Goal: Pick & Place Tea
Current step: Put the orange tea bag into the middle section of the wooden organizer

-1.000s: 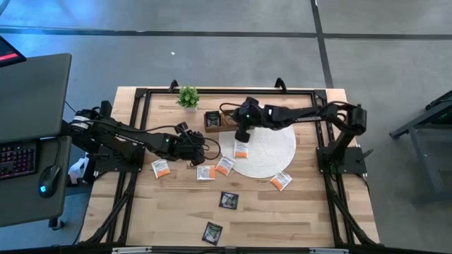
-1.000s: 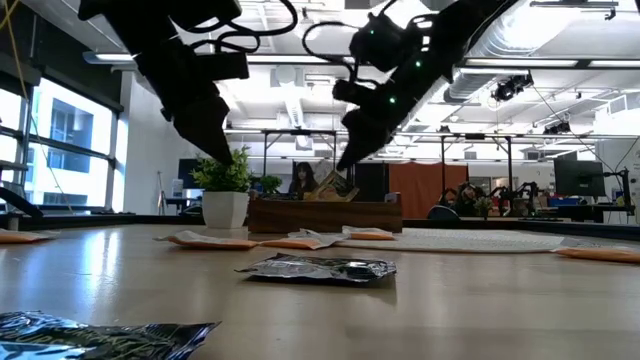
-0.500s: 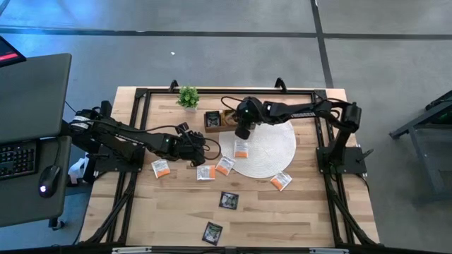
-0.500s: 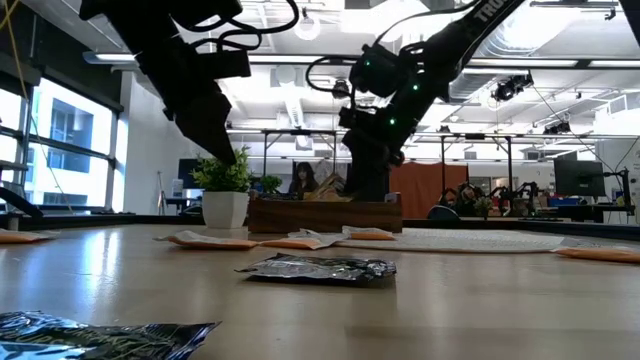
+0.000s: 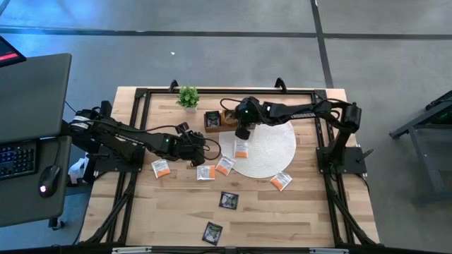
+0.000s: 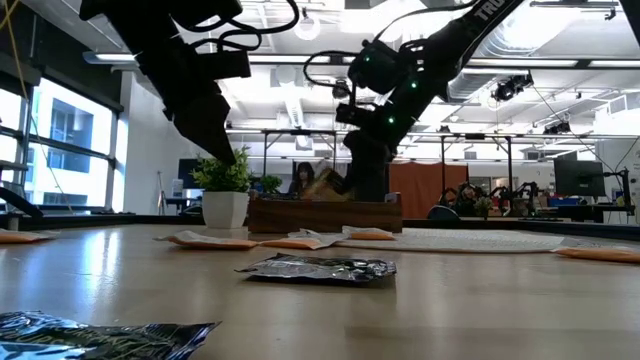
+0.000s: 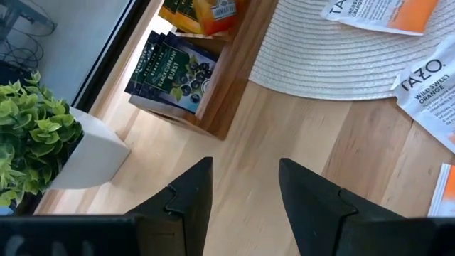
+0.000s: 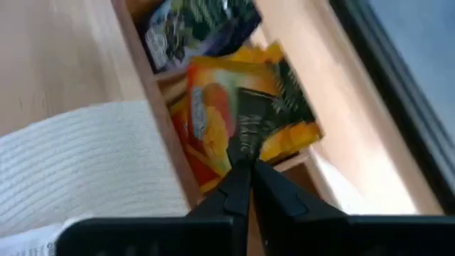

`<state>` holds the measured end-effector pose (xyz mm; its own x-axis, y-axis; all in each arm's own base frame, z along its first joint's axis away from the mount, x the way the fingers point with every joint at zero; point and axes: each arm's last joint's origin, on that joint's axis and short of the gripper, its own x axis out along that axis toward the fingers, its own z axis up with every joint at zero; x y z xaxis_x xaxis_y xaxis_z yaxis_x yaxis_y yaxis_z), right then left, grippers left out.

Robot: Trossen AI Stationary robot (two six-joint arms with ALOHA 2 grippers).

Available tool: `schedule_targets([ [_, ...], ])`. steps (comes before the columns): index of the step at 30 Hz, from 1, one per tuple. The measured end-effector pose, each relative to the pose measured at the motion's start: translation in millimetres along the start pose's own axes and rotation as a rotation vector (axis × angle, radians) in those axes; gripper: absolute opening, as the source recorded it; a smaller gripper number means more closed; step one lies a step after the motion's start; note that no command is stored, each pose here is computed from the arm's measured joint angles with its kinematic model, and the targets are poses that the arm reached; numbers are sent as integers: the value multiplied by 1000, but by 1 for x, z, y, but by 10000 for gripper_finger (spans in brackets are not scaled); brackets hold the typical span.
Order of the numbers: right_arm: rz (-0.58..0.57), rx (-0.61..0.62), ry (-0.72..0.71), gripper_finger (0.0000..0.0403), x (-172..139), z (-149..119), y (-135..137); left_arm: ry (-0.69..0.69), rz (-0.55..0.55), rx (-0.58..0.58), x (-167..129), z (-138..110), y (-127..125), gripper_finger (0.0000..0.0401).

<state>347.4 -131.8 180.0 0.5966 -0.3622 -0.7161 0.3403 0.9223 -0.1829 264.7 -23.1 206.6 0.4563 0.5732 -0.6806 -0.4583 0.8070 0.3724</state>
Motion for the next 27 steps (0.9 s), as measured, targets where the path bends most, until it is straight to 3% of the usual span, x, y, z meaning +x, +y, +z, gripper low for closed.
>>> schedule_targets([
  [9, 51, -296, -57, 8, -16, 20, -3, -1, 1, 1, 0, 0, 0, 158],
  [16, 74, -379, 68, 3, -27, 29, -8, -4, 1, -1, 0, 1, 0, 158],
  [20, 85, -376, 51, 2, -30, 36, -12, -7, 0, -4, 0, 1, 0, 158],
  [27, 90, -427, 135, 1, -14, 25, -12, -7, 0, -6, 0, 1, 0, 158],
])
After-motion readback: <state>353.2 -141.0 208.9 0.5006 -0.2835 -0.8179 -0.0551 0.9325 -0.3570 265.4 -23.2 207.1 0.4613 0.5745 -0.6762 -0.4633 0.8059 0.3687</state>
